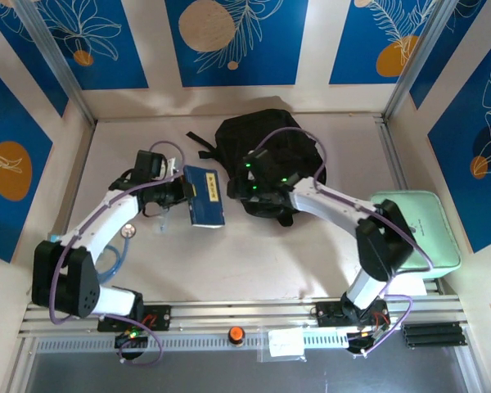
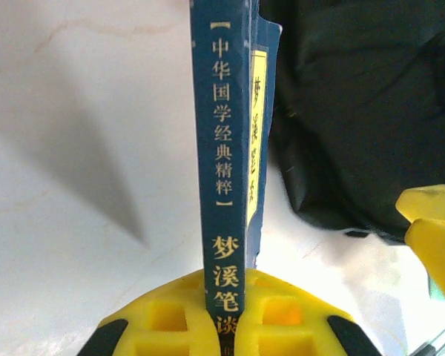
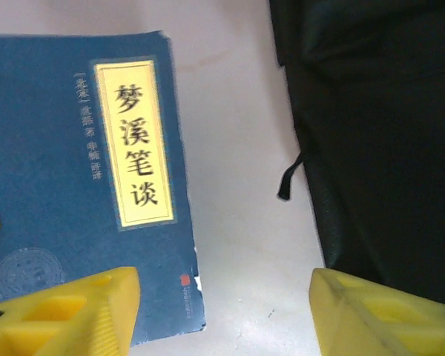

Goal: Pack the student bag
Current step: Pick up the book at the center of the table, then pass the book, then open the student bag at the top-center of the table.

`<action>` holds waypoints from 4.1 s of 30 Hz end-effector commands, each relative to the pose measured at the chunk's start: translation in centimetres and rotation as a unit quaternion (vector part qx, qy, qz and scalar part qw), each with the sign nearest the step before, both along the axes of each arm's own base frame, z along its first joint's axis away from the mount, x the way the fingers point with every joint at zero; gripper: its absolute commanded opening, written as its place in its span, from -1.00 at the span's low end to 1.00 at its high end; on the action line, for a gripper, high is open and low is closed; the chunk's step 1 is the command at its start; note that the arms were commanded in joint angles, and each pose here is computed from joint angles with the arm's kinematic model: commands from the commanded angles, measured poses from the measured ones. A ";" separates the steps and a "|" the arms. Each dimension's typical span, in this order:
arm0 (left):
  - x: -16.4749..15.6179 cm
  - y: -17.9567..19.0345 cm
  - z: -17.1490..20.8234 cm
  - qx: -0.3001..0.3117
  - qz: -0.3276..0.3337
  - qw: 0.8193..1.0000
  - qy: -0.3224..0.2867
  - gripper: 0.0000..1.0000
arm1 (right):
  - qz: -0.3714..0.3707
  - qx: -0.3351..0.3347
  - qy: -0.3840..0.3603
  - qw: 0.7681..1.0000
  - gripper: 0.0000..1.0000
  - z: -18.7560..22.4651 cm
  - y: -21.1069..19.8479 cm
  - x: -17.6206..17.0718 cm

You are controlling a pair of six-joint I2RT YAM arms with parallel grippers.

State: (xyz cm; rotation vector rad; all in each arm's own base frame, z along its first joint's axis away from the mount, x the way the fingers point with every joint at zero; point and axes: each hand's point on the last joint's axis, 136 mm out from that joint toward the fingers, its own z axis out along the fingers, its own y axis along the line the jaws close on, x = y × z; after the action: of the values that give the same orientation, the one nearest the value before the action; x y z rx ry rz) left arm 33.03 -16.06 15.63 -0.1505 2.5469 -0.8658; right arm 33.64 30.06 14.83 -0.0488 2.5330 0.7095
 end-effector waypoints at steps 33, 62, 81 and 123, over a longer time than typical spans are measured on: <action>12.3 -11.7 13.4 -0.377 0.126 0.912 -0.098 -1.00 | -0.137 0.471 0.065 0.869 0.77 7.4 -5.5 6.3; 11.3 -11.9 11.1 -0.375 0.152 0.910 -0.084 -0.80 | -0.124 0.484 0.065 0.864 -0.74 6.6 -5.0 8.6; 2.2 -15.5 2.0 0.006 -0.126 0.983 -0.132 0.27 | -0.212 0.292 0.036 0.932 -1.00 5.8 -17.1 6.1; -0.7 -23.9 -4.4 0.272 -0.509 0.796 -0.181 -0.30 | -0.276 0.272 0.042 0.921 -1.00 4.3 -23.1 3.5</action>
State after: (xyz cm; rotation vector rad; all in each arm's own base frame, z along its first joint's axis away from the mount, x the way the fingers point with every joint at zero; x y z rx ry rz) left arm 31.55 -40.34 11.25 1.5225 2.2349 -0.3951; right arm 37.31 6.81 17.78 0.9302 2.1908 1.1138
